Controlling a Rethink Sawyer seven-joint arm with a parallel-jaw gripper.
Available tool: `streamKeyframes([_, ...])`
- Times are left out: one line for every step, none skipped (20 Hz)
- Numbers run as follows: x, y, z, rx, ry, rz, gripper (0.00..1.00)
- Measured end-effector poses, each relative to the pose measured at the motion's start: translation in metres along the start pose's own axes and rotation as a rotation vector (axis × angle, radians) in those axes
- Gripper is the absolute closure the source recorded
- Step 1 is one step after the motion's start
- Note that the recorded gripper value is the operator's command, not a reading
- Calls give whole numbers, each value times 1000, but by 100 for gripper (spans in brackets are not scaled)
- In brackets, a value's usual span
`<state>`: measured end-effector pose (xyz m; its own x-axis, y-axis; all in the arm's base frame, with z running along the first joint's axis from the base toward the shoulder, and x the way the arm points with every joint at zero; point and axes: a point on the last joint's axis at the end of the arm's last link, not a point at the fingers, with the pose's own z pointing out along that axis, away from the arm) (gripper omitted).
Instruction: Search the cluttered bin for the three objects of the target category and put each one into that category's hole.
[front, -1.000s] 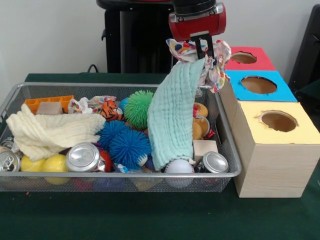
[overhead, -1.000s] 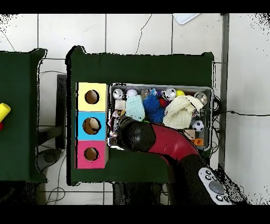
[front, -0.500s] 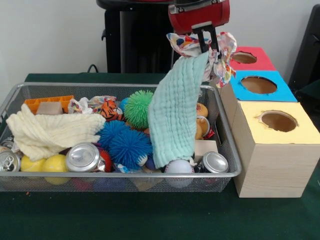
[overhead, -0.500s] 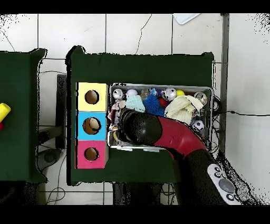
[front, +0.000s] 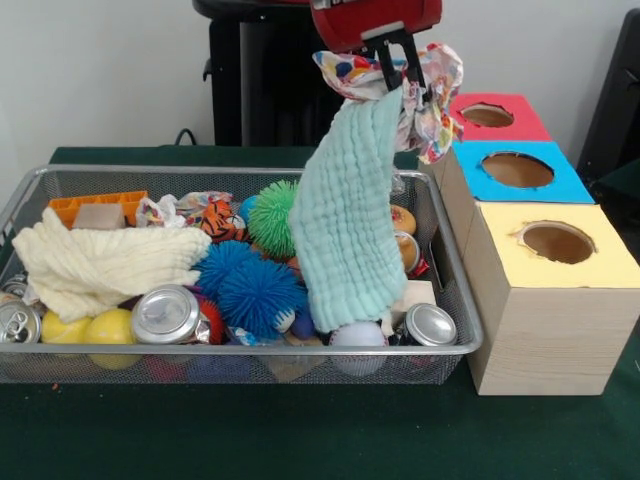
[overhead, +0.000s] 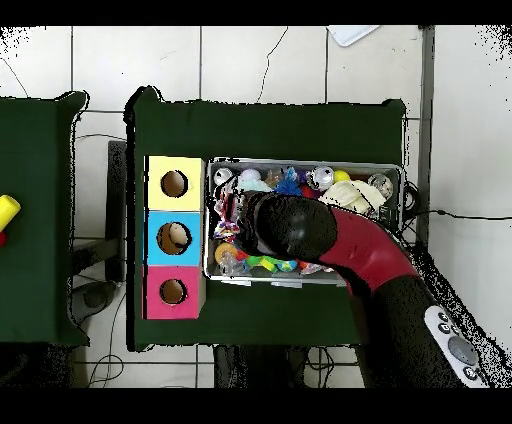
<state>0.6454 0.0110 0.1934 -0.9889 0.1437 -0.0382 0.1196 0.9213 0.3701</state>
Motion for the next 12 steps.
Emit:
streamKeyframes([-5,-1,-4,-3,-1,1,100])
streamKeyframes([-7,-2,-6,-4,-1,1,100])
streamKeyframes([-10,-2,-9,-5,-2,1,100])
streamKeyframes([-13,-2,-11,-6,-3,1,100])
streamKeyframes([-15,-2,-13,-6,-3,0,100])
streamKeyframes([-16,-2,-13,-6,-3,0,100])
streamKeyframes([-17,-2,-15,-6,-3,-1,100])
streamKeyframes([-21,1,-17,-6,-7,-6,100])
streamKeyframes([-24,3,-18,-6,-12,-11,100])
streamKeyframes([-25,4,-18,-5,-15,-13,100])
streamKeyframes([-27,7,-19,-4,-19,-18,100])
streamKeyframes([-30,11,-19,-3,-24,-25,100])
